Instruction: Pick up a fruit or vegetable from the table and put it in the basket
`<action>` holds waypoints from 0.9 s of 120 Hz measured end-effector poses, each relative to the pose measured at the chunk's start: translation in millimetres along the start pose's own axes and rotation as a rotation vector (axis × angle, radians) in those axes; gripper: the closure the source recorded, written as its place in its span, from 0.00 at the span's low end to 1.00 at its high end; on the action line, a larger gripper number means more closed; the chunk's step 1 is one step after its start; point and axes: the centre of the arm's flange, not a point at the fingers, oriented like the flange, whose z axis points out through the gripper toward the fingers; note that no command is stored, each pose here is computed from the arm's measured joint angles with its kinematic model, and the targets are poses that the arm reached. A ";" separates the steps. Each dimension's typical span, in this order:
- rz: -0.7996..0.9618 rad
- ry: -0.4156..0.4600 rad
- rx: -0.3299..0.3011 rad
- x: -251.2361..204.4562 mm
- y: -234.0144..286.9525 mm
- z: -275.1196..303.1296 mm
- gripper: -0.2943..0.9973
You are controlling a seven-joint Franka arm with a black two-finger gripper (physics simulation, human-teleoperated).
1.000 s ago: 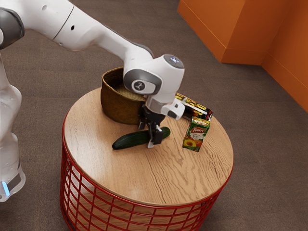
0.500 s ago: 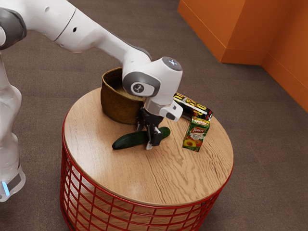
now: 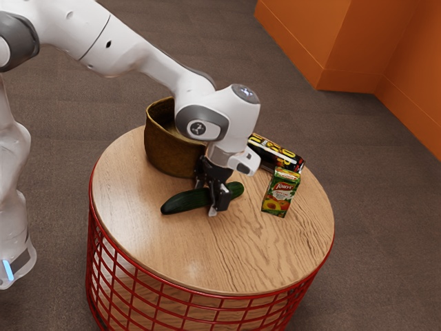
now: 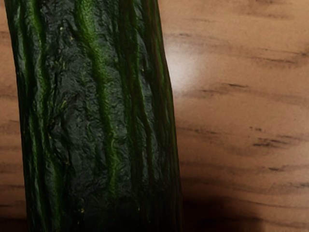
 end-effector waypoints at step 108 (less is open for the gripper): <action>0.053 0.158 -0.020 15.5 25.5 -87.6 0.59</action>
